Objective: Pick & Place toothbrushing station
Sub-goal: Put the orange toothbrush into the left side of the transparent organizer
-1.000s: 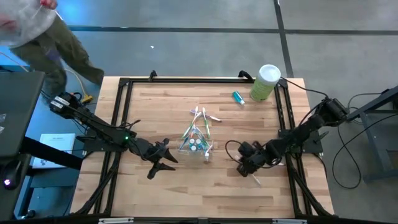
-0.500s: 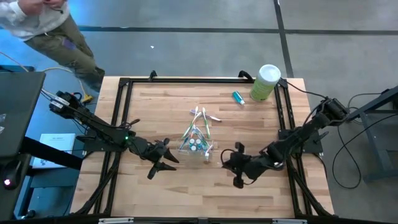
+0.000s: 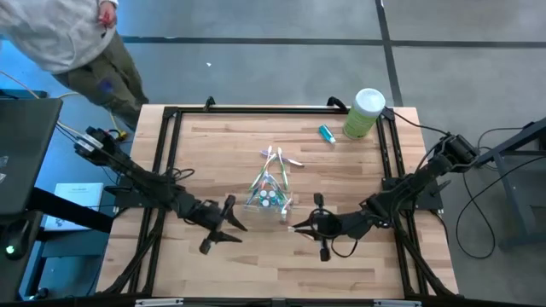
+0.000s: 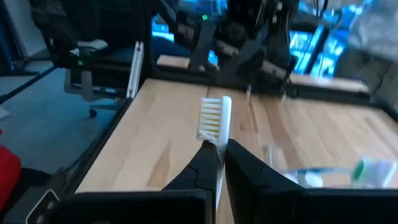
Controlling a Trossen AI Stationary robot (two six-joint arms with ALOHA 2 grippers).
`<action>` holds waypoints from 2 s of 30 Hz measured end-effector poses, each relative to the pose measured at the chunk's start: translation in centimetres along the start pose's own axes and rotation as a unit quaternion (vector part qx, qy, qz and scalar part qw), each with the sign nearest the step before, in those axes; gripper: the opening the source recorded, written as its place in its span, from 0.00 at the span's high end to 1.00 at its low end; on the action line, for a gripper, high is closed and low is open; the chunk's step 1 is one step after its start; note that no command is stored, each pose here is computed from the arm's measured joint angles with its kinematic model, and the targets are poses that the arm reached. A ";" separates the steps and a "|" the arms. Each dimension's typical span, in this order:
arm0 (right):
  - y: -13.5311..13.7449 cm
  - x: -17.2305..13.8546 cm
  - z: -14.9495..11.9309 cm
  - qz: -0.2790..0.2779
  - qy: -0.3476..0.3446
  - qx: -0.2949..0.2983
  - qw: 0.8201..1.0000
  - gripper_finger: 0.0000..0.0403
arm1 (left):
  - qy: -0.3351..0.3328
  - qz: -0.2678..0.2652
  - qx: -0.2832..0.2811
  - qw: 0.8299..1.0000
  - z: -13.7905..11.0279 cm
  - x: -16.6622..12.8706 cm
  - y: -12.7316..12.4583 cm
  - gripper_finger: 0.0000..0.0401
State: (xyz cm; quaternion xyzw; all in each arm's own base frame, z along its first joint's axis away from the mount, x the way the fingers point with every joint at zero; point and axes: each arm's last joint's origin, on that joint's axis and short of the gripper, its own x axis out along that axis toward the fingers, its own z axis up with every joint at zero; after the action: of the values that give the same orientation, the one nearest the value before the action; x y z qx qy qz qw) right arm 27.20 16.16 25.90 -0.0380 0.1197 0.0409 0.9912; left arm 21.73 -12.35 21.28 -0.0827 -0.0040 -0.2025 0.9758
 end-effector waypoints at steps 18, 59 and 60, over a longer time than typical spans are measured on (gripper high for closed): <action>-1.1 0.5 1.4 0.022 -0.060 -0.027 0.998 0.98 | -0.144 0.094 0.118 0.978 -2.4 5.4 1.5 0.61; -2.6 2.0 0.9 0.010 -0.057 -0.034 0.998 0.98 | -0.108 0.119 0.066 0.985 0.5 10.8 4.5 0.61; -2.6 2.0 0.9 0.010 -0.057 -0.034 0.998 0.98 | -0.107 0.119 0.066 0.985 0.5 10.8 4.5 0.61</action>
State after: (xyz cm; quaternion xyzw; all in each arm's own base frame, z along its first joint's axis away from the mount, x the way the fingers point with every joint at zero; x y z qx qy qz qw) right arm 29.56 13.81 26.46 -0.0677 0.0619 0.0569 0.9942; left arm 33.43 -12.48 21.55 -0.0388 -0.1115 -0.0745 0.9902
